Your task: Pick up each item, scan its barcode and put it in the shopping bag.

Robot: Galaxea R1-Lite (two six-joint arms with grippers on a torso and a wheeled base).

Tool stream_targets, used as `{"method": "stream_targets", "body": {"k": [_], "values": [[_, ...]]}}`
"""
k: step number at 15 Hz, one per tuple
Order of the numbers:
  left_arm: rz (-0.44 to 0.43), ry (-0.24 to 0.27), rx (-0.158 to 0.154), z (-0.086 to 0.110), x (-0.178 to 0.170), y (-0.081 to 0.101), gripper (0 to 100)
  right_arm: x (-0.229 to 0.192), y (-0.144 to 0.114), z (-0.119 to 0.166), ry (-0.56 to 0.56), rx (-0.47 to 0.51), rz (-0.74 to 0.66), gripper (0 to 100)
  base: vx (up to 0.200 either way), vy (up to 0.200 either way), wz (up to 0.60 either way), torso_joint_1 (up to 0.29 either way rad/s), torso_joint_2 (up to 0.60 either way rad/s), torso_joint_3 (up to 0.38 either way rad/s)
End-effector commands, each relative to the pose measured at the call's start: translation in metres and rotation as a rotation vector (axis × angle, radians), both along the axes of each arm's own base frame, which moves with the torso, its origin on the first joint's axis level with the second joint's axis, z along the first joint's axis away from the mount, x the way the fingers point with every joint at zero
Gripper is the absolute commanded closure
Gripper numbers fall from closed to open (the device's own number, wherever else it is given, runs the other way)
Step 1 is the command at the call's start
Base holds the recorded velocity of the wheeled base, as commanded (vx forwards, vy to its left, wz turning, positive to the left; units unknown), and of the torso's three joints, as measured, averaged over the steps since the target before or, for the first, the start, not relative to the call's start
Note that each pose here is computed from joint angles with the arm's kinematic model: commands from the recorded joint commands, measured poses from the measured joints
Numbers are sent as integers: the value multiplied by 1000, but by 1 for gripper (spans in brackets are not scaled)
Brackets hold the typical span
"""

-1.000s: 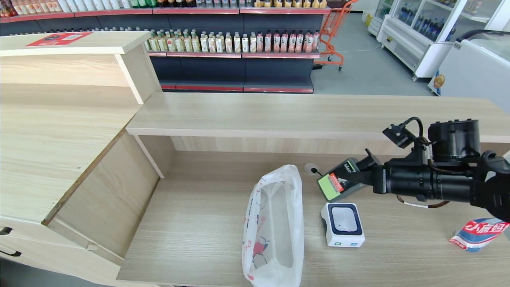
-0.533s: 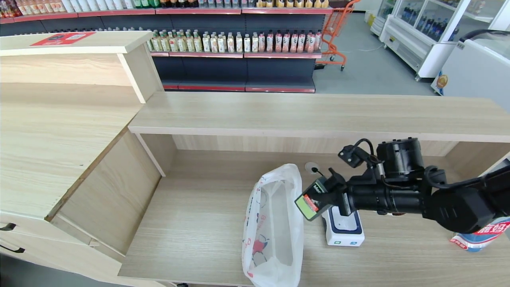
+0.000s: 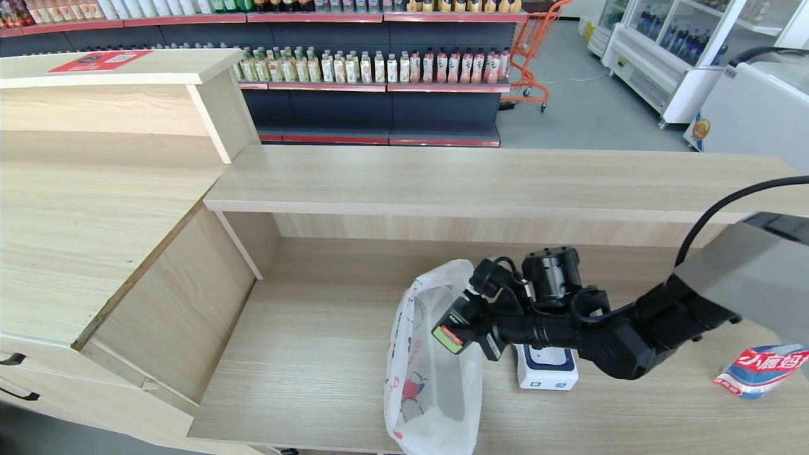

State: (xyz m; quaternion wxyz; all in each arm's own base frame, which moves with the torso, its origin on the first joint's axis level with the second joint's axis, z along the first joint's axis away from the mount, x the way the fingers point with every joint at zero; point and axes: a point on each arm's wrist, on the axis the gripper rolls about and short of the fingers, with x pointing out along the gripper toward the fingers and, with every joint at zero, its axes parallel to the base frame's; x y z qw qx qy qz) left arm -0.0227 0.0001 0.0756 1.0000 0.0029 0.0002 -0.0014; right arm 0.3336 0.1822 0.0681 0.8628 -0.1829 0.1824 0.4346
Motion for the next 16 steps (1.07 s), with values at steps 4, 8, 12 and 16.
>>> {"method": "stream_targets", "body": {"k": [4,8,12,16], "values": [[0,0,0,0,0,0,0,14,23,-39,-88,-91,60,100,0,0,0,0,0,0],[0,0,0,0,0,0,0,17,26,-51,-161,-147,71,100,0,0,0,0,0,0],[0,0,0,0,0,0,0,18,26,-60,-151,-157,70,0,0,0,0,0,0,0],[0,0,0,0,0,0,0,16,17,-30,-134,-61,2,0,0,0,0,0,0,0]]}}
